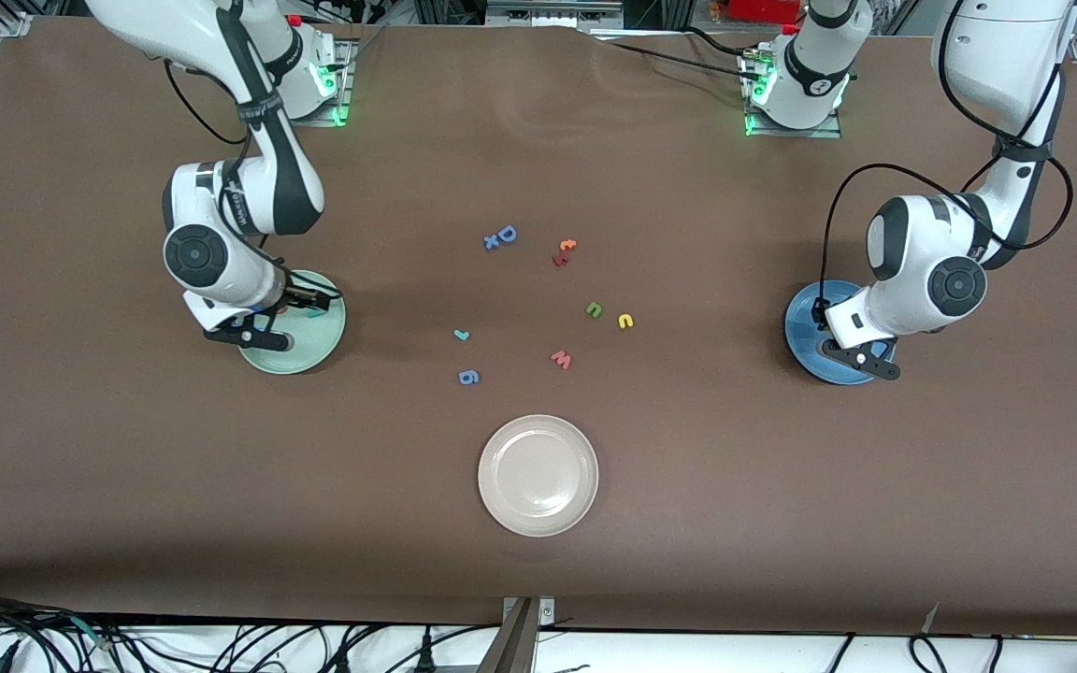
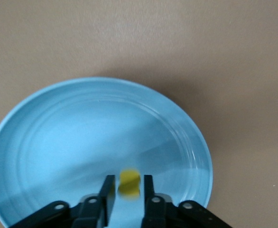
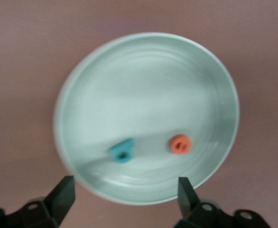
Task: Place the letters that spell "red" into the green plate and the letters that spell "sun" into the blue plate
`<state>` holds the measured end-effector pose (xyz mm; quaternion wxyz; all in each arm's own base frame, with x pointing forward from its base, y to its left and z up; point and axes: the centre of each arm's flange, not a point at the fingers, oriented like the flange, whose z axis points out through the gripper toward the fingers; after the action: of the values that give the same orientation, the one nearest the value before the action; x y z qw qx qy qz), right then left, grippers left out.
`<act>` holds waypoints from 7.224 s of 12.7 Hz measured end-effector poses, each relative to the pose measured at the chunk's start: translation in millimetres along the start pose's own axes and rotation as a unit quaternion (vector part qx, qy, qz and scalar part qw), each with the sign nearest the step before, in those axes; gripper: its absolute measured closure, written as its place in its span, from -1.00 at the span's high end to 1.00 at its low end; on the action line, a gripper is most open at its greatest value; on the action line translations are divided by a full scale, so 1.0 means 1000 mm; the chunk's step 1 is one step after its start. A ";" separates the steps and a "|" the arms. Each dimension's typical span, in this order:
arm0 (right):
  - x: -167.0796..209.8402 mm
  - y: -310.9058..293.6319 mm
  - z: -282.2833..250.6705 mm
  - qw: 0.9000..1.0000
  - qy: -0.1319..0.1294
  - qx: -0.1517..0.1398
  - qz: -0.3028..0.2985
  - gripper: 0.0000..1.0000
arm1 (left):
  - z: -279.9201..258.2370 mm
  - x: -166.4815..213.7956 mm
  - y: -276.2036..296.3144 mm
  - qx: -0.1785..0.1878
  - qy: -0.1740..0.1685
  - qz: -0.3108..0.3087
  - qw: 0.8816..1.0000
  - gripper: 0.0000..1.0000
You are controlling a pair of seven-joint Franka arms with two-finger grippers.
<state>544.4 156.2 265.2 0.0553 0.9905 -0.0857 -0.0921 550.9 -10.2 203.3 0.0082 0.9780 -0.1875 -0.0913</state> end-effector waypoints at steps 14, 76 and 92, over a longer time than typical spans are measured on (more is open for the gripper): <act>-0.013 -0.197 0.013 0.981 0.044 0.086 0.166 0.71 | -0.064 0.067 0.228 0.008 0.066 -0.036 0.997 1.00; 0.069 0.060 0.068 0.999 -0.040 0.001 0.024 -0.07 | -0.074 0.042 -0.013 -0.033 -0.021 -0.045 0.998 -0.44; 0.044 0.071 -0.214 0.995 -0.042 0.068 -0.060 1.00 | -0.033 0.056 0.012 -0.037 -0.049 -0.055 0.997 0.99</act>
<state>617.0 98.6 475.4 -0.0212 0.9905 -0.0349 -0.1311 603.9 -43.1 226.3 0.0305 0.9803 -0.1297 -0.1460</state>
